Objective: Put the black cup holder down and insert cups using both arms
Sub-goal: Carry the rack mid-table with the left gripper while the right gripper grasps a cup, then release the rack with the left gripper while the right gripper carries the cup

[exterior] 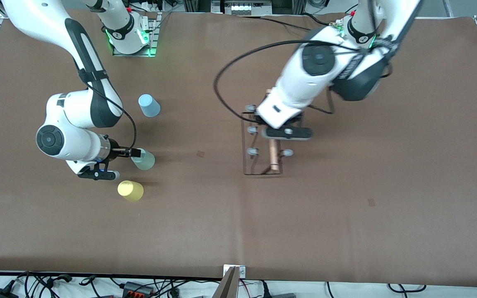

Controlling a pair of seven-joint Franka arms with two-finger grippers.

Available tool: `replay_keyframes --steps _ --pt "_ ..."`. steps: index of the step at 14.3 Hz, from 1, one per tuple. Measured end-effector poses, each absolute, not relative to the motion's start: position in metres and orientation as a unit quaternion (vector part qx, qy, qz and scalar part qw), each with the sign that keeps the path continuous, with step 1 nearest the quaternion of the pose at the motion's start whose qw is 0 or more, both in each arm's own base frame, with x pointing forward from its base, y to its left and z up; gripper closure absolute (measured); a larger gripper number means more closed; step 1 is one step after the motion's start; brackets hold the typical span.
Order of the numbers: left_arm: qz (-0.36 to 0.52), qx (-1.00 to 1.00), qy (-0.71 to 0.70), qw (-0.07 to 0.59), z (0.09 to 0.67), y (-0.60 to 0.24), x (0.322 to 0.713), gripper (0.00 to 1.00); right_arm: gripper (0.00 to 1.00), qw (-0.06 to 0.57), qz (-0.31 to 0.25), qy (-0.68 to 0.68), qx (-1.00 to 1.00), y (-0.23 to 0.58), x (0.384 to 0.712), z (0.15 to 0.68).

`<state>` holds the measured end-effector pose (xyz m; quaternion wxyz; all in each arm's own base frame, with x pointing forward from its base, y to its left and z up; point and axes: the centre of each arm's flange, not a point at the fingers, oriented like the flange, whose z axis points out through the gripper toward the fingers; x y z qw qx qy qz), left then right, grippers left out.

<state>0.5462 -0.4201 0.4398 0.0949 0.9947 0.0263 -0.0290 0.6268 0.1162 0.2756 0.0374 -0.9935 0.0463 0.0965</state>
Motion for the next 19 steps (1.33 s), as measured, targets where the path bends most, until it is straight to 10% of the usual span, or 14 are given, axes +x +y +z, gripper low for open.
replay_keyframes --steps 14,19 --pt "-0.005 0.996 0.019 0.087 0.321 -0.509 0.548 0.91 0.0 0.025 0.117 0.061 -0.991 0.132 0.617 0.225" --pt "-0.002 0.993 0.08 0.085 0.357 -0.49 0.571 0.49 0.33 0.024 0.121 0.063 -0.99 0.131 0.619 0.224"
